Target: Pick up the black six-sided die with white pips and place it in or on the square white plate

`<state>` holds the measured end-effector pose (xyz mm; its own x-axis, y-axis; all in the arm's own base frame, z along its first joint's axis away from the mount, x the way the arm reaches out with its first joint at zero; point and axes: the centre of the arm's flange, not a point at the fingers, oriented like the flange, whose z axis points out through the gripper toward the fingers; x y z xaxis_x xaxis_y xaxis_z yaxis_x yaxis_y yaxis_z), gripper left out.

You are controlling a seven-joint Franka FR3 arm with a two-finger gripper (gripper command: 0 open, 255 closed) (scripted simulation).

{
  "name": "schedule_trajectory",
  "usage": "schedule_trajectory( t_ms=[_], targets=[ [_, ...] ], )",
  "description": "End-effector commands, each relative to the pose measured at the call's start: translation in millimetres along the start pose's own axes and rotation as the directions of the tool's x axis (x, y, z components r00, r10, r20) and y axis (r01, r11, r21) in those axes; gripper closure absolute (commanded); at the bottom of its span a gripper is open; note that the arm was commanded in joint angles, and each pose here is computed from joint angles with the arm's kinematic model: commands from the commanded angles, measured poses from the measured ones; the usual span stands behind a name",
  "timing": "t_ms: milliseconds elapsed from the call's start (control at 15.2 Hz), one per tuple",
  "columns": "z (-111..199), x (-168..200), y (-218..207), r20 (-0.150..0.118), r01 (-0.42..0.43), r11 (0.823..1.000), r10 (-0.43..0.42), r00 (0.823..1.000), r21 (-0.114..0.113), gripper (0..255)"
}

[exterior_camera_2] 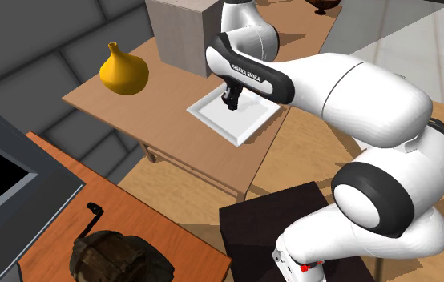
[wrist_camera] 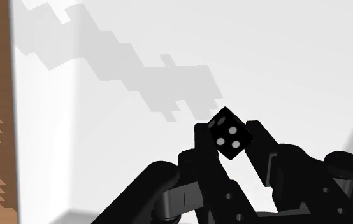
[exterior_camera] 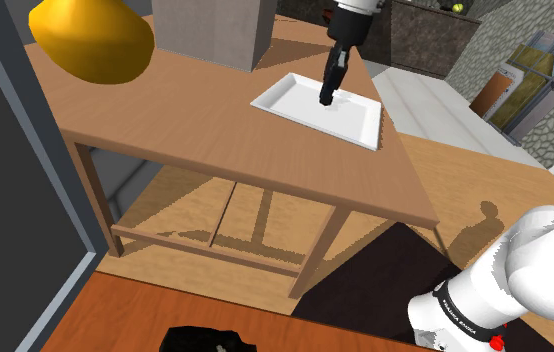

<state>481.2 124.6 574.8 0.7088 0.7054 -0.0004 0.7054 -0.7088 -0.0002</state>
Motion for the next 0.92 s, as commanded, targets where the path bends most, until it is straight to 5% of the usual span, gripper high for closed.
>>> schedule_trajectory(
  t_ms=[0, 396, 462, 858],
  targets=[
    [4.1, -0.3, 0.6, 0.0, 0.0, 1.0, 0.0, 1.0, 0.0, 255],
    [4.1, -0.3, 0.6, 0.0, 0.0, 1.0, 0.0, 1.0, 0.0, 255],
    [4.1, -0.3, 0.6, 0.0, 0.0, 1.0, 0.0, 1.0, 0.0, 0],
    [-9.1, -0.3, 0.6, 0.0, 0.0, 1.0, 0.0, 1.0, 0.0, 0]
  ],
)
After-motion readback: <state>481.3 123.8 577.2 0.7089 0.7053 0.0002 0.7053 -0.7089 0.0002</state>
